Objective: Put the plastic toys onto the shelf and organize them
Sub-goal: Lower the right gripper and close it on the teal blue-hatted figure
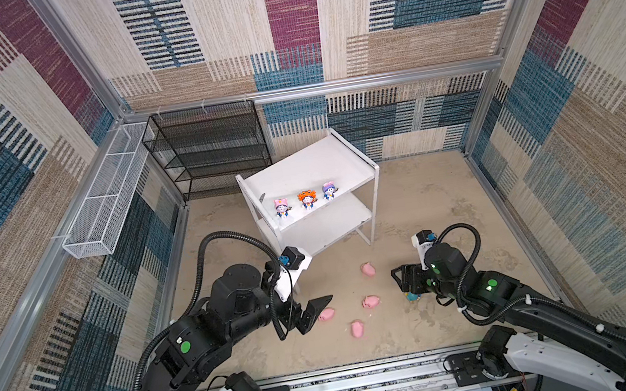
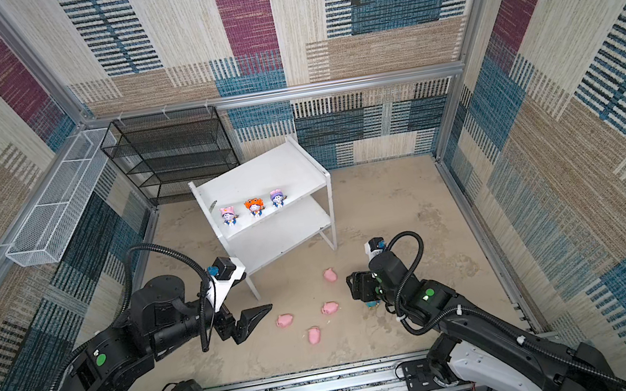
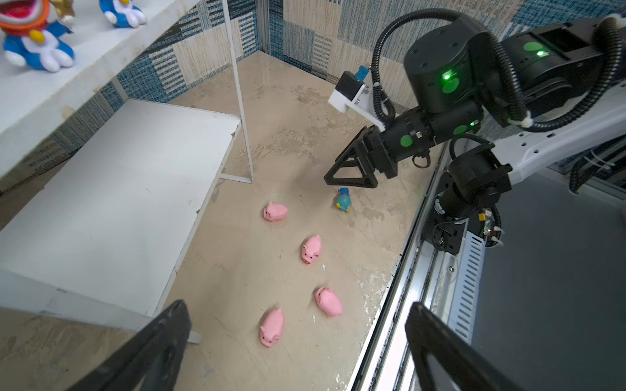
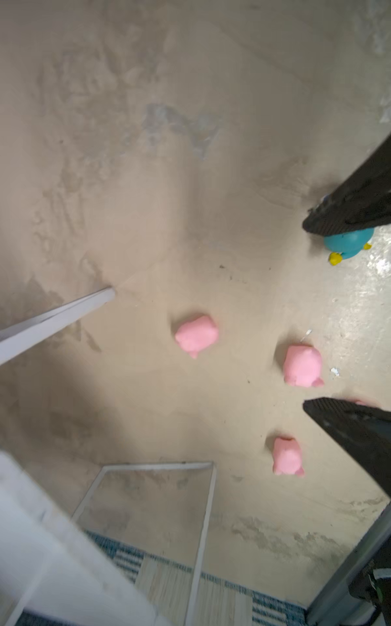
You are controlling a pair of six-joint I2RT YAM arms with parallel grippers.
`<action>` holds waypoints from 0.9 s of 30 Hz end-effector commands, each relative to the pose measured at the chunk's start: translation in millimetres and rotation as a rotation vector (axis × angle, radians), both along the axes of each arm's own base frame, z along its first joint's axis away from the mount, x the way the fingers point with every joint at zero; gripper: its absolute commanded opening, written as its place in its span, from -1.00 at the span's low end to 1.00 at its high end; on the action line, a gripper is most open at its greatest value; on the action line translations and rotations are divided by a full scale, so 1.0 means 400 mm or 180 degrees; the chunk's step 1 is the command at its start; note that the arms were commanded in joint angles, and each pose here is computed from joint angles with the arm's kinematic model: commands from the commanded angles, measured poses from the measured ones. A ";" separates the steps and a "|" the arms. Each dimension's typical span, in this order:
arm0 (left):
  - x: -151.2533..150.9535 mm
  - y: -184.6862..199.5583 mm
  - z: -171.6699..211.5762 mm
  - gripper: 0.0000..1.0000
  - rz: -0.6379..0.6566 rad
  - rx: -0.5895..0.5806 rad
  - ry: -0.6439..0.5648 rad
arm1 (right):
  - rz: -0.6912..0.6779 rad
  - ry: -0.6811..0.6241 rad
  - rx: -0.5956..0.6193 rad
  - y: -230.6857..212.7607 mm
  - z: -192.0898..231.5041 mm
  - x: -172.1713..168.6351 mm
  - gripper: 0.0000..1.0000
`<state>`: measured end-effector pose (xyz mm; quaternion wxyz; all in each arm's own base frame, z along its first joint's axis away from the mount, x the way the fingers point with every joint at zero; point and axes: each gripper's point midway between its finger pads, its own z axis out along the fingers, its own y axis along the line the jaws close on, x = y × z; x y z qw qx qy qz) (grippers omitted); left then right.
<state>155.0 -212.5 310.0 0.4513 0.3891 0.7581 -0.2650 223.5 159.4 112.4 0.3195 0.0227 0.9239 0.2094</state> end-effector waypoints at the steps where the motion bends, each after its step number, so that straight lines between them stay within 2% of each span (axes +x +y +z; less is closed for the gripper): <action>1: -0.008 -0.012 0.016 0.98 -0.0105 -0.0102 -0.0063 | -0.0336 0.0417 -0.0051 -0.027 -0.068 -0.021 0.58; 4: -0.013 -0.010 0.009 0.98 -0.0109 -0.0127 -0.0035 | -0.0440 0.0585 -0.0151 -0.041 -0.117 -0.034 0.60; 13: -0.018 0.001 0.000 0.98 -0.0095 -0.0111 -0.0066 | -0.0461 0.0691 -0.0190 -0.062 -0.193 -0.064 0.62; 18: -0.015 -0.002 -0.006 0.98 -0.0088 -0.0124 -0.0048 | 0.0081 0.0439 0.0265 0.020 -0.150 -0.063 0.57; 22: -0.016 -0.004 -0.005 0.98 -0.0084 -0.0153 -0.0032 | 0.0565 0.0621 0.0657 0.097 -0.132 -0.112 0.46; 24: -0.016 -0.005 -0.004 0.98 -0.0086 -0.0166 -0.0043 | 0.0821 0.0637 0.0711 0.132 -0.116 -0.140 0.45; 27: -0.013 -0.008 -0.002 0.98 -0.0088 -0.0178 -0.0052 | 0.0862 0.0563 0.0531 0.127 -0.092 -0.136 0.46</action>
